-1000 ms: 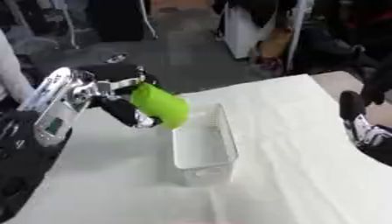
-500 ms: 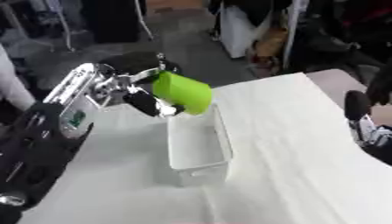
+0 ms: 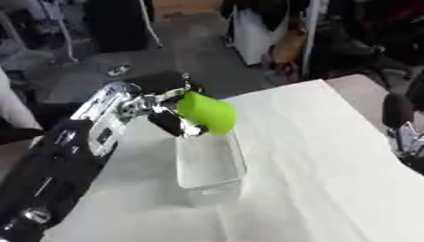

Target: Pick up objects on the table and place them in the box.

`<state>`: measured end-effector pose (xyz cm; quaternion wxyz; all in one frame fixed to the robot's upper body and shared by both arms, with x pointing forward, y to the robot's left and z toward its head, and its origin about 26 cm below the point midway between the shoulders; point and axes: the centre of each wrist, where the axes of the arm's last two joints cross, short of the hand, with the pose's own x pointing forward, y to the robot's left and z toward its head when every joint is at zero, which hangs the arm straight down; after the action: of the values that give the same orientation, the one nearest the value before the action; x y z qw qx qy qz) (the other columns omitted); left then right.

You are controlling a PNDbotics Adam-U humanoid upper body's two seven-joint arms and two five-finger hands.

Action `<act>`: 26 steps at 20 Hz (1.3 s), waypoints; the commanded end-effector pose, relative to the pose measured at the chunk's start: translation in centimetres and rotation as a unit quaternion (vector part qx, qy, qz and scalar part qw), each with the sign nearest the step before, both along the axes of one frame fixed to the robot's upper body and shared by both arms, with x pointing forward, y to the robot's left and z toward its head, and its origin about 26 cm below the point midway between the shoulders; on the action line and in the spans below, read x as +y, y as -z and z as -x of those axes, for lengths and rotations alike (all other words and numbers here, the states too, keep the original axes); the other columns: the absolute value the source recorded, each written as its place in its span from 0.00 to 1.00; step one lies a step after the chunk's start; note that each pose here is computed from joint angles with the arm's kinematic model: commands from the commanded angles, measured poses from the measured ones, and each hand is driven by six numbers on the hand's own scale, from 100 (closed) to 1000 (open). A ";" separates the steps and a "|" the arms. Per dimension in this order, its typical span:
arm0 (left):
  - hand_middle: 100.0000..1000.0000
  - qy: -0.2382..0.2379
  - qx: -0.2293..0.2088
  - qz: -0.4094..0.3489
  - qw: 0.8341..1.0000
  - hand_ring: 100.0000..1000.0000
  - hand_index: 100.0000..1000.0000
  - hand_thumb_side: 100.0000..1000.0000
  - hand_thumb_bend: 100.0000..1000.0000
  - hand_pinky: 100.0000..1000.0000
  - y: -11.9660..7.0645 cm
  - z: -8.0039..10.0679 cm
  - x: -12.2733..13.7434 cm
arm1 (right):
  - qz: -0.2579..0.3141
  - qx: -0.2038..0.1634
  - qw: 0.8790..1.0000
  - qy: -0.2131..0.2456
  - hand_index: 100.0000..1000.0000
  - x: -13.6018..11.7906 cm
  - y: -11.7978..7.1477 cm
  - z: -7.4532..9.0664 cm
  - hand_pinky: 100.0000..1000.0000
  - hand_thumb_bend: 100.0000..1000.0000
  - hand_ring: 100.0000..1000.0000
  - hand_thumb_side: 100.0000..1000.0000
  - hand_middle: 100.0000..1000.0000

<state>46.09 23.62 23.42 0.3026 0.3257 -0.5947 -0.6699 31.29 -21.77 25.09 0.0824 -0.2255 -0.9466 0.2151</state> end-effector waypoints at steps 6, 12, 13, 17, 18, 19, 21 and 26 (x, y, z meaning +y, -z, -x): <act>0.00 -0.023 0.017 -0.055 0.998 0.00 0.06 0.42 0.00 0.00 1.2 -1.2 1.4 | -0.013 -0.027 0.999 -0.015 0.29 0.6 -1.4 0.2 0.04 0.23 0.22 0.36 0.22; 0.00 -0.024 0.024 -0.062 0.998 0.00 0.10 0.45 0.00 0.00 2.7 -1.8 1.8 | -0.015 -0.030 0.999 -0.021 0.29 0.8 -1.6 0.2 0.04 0.23 0.22 0.36 0.22; 0.01 -0.024 0.025 -0.064 0.997 0.00 0.10 0.45 0.00 0.00 2.9 -1.9 1.8 | -0.015 -0.030 0.999 -0.022 0.29 0.8 -1.6 0.2 0.04 0.23 0.22 0.36 0.22; 0.75 -0.029 0.047 -0.108 0.993 0.73 0.67 0.64 0.24 0.64 3.6 -2.3 2.2 | -0.015 -0.031 0.999 -0.024 0.29 0.9 -1.7 0.2 0.04 0.23 0.22 0.36 0.22; 0.90 -0.035 0.053 -0.122 0.990 0.91 0.78 0.78 0.40 0.86 3.6 -2.3 2.3 | -0.015 -0.031 0.999 -0.024 0.29 0.9 -1.7 0.2 0.04 0.23 0.22 0.36 0.22; 0.90 -0.040 0.054 -0.131 0.989 0.91 0.78 0.78 0.40 0.86 3.6 -2.3 2.3 | -0.014 -0.031 0.999 -0.025 0.29 0.9 -1.7 0.2 0.04 0.23 0.22 0.36 0.22; 0.99 -0.039 0.045 -0.134 0.989 1.00 0.86 0.86 0.51 0.99 3.4 -2.3 2.3 | -0.014 -0.031 0.999 -0.025 0.29 0.9 -1.7 0.2 0.04 0.23 0.22 0.36 0.22; 1.00 -0.030 0.019 -0.136 0.990 1.00 0.99 1.00 0.92 1.00 2.8 -2.3 2.1 | -0.012 -0.030 0.999 -0.024 0.29 0.9 -1.6 0.2 0.04 0.23 0.22 0.36 0.22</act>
<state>48.26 25.74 18.50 0.3027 0.3493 -0.4696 -0.7522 31.37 -21.03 25.94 0.0678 -0.2100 -0.9546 0.2001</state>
